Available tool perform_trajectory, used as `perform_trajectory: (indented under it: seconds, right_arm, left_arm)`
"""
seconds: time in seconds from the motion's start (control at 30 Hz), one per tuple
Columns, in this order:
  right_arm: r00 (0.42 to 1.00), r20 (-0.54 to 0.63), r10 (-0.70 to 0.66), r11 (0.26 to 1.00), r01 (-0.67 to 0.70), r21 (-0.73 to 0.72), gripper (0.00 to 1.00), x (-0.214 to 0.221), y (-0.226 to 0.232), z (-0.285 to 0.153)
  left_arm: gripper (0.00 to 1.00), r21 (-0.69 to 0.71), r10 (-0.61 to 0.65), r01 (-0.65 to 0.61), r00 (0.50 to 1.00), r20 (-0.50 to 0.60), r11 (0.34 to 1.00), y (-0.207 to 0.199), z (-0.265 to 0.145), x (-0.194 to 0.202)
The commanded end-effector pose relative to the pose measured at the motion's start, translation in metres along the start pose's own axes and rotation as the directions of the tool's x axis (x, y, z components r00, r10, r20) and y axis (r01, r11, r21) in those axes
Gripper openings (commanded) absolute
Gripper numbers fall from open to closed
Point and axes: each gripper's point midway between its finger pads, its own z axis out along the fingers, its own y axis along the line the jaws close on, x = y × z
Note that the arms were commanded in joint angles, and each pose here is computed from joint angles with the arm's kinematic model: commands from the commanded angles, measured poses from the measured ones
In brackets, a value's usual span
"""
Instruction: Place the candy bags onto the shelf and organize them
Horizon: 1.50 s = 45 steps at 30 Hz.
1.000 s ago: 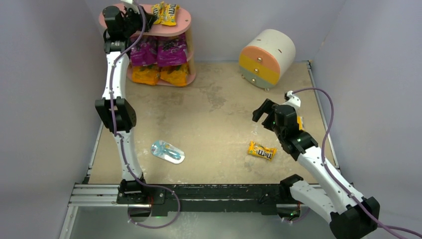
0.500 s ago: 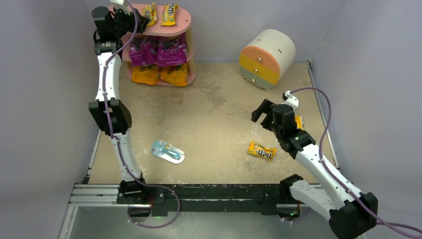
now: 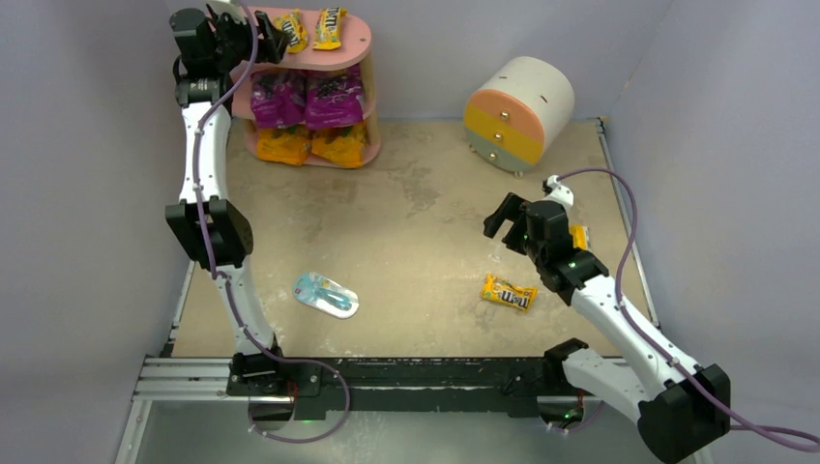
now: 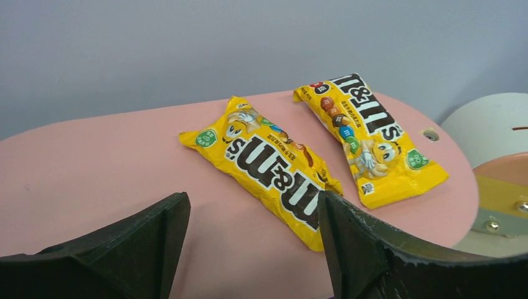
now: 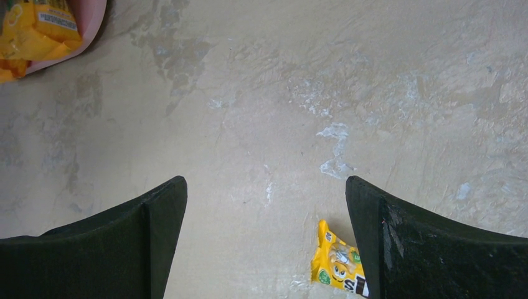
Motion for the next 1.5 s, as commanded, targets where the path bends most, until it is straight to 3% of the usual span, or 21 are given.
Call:
perform_trajectory:
  seconds: [0.0,0.1,0.27,0.5,0.83,1.07,1.33,1.47]
  right_arm:
    - [1.0,0.021,0.018,0.999,-0.017,-0.027,0.99,-0.003,0.003,-0.005]
    - [0.999,0.026,0.023,0.999,-0.022,-0.028,0.99,-0.002,0.001,-0.009]
    - [0.999,0.03,0.033,0.999,-0.032,-0.03,0.99,-0.002,0.0,-0.011]
    - [0.999,0.016,0.028,0.999,-0.028,-0.02,0.99,-0.001,-0.001,-0.014]
    - [0.999,0.02,0.031,0.999,-0.031,-0.019,0.99,-0.003,0.001,-0.009]
    - [1.0,0.018,0.025,1.0,-0.025,-0.019,0.99,-0.002,0.002,-0.006]
    - [1.0,0.007,0.014,0.999,-0.014,-0.03,0.99,0.003,0.0,-0.009]
    - [1.0,0.009,0.006,1.0,-0.006,-0.018,0.99,0.004,-0.005,-0.012]
  left_arm:
    - [0.78,0.026,-0.018,0.017,0.999,0.034,1.0,-0.017,-0.013,-0.026]
    - [0.83,0.075,-0.006,0.007,1.0,-0.016,0.997,-0.032,-0.007,-0.008]
    - [0.9,0.001,0.104,-0.104,0.991,-0.089,0.995,-0.038,0.0,0.01]
    - [0.88,-0.14,0.107,-0.125,0.986,-0.128,0.982,-0.013,-0.005,0.015]
    - [0.88,-0.21,0.114,-0.141,0.984,-0.134,0.968,0.013,-0.024,0.01]
    - [0.9,-0.201,0.118,-0.143,0.984,-0.133,0.969,0.011,-0.032,0.009]
    - [0.91,-0.171,0.13,-0.144,0.987,-0.091,0.975,-0.004,-0.046,-0.016]
    - [0.92,-0.23,0.137,-0.147,0.989,-0.06,0.962,-0.003,-0.058,-0.036]
